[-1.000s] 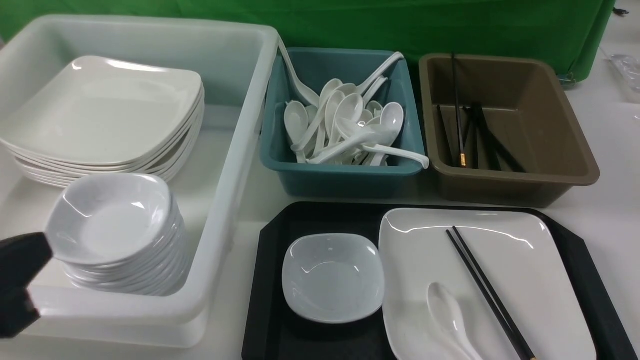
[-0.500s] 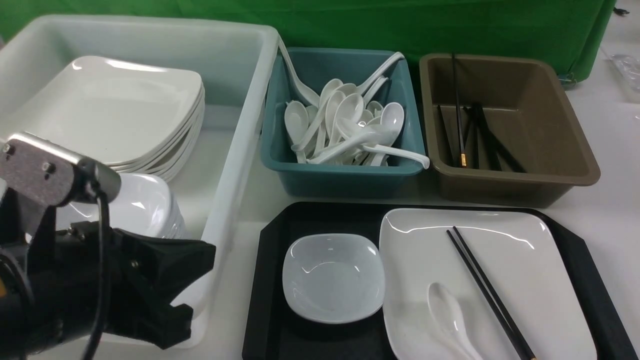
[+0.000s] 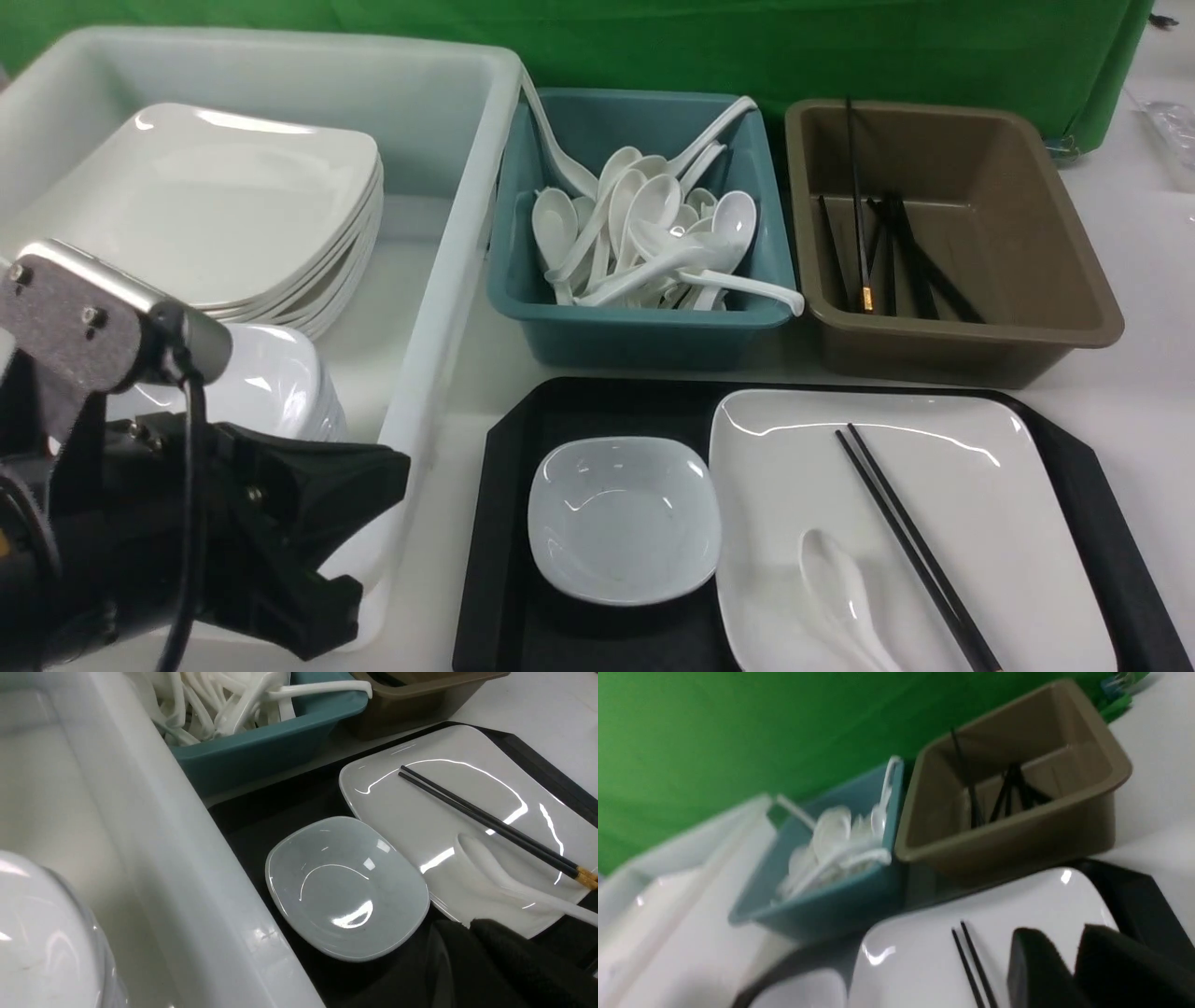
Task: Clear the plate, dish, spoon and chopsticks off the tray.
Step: Use the right arm to grab a pair of chopsticks from the plate
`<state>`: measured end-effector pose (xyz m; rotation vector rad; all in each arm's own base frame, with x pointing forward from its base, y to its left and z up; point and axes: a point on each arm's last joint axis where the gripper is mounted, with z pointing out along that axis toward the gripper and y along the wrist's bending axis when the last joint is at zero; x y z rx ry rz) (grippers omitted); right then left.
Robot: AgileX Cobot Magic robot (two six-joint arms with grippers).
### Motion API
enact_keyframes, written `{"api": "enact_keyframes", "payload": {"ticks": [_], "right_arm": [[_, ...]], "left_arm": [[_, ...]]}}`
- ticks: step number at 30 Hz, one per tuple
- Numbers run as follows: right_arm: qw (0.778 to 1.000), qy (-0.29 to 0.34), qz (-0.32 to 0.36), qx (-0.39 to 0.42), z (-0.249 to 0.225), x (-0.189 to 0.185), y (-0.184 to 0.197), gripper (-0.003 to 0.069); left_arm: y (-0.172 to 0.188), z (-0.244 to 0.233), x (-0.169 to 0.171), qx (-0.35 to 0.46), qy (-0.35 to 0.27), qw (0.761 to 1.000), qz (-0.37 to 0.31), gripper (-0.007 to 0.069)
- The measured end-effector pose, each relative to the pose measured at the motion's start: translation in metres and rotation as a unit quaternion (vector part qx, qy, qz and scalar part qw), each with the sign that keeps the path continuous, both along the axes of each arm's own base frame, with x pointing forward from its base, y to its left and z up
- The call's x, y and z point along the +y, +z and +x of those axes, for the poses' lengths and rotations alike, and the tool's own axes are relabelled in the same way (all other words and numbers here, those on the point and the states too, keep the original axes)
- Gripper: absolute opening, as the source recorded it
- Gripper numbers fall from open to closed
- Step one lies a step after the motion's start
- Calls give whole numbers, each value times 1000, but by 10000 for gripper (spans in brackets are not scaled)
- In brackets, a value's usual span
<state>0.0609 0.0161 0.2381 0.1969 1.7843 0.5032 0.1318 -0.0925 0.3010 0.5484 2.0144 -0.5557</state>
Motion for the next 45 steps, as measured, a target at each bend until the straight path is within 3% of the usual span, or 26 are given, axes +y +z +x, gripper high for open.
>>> {"api": "enact_keyframes", "payload": {"ticks": [3,4,5,7,10,14,16,20,23,36,40,43,45], "right_arm": [[991,41,-95,87,15,11,31,159],[975,106,-142,135,25,17,44,159],[970,112,-150,153,30,19,44,159],[922,170,-220,268,59,33,52,159],[864,214,-272,367,93,50,39,158],[814,247,-300,432,122,70,11,181],[796,252,-305,458,137,77,-8,241],[788,250,-306,472,152,83,-30,351],[787,249,-304,476,160,87,-42,394],[775,247,-311,492,177,93,-77,409],[772,248,-322,489,178,92,-77,333],[768,251,-334,485,178,91,-78,193],[766,257,-340,482,178,91,-78,141]], "left_arm": [[1,0,0,-1,1,1000,-3,18],[1,-1,0,-2,0,1000,-3,18],[1,-1,0,-3,0,1000,-3,18],[3,-4,1,-9,-10,1000,0,18],[9,-13,5,-32,-20,999,-1,18],[17,-24,10,-69,-32,997,0,18],[21,-32,14,-89,-41,995,4,18],[22,-36,15,-92,-50,994,8,18],[21,-37,15,-89,-52,995,10,18],[21,-37,15,-90,-53,994,10,18],[21,-37,15,-90,-53,994,10,18],[21,-37,15,-90,-53,994,10,18],[21,-37,15,-90,-53,994,10,18]]}}
